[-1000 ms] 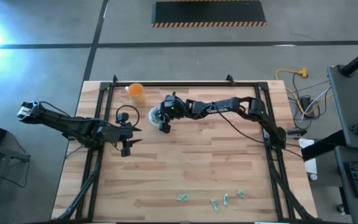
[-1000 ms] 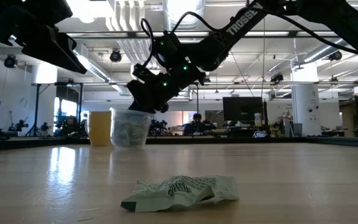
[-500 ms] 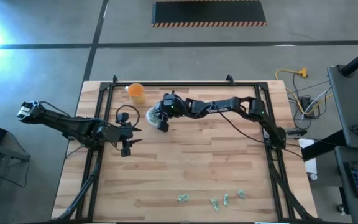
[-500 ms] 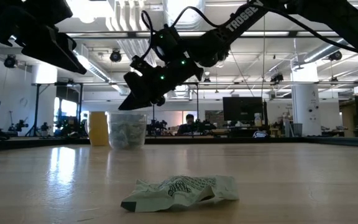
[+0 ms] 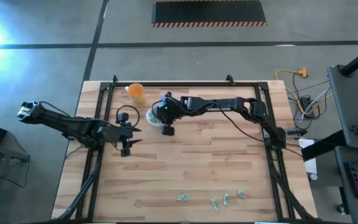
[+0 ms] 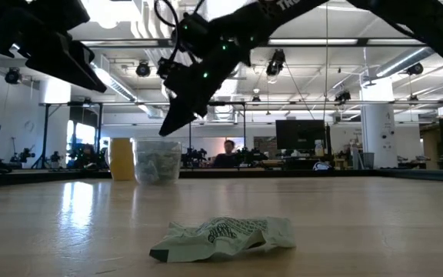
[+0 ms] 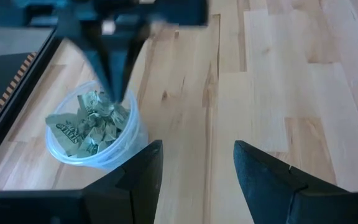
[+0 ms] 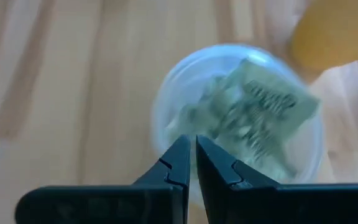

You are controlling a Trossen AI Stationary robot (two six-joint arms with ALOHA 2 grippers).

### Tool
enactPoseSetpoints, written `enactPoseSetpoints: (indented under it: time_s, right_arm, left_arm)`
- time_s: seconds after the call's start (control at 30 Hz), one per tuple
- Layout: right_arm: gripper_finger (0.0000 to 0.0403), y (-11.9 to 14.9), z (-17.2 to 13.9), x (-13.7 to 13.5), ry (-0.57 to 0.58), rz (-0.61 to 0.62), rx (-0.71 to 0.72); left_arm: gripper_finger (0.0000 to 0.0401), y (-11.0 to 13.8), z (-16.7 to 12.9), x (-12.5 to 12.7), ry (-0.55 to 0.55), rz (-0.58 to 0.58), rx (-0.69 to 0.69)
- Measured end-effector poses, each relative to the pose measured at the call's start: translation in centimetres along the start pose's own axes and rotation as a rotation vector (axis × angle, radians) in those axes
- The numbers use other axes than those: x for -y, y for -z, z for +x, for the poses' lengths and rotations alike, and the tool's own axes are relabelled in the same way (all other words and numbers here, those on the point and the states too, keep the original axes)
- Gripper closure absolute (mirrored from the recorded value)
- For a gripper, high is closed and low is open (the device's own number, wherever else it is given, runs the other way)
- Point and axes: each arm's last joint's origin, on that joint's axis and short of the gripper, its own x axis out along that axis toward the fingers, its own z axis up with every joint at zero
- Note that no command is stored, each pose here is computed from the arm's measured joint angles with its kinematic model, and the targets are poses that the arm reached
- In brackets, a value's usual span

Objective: Pick and place Stevia / Truvia into bins
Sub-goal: Put the stevia packet into the transparent container

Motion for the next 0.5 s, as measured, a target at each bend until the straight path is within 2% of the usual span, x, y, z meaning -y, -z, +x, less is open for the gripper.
enactPoseSetpoints:
  time_s: [0.3, 0.5]
  right_arm:
    - [0.0385, -2.1, -6.0, -4.8, -0.084, -0.133, -0.143]
    - [0.0385, -1.8, -10.4, -9.1, -0.155, -0.201, -0.248]
  left_arm:
    - [0.0221, 0.1, 0.1, 0.0, 0.009, -0.002, -0.001]
    - [0.0221, 0.1, 0.1, 0.1, 0.02, -0.021, -0.001]
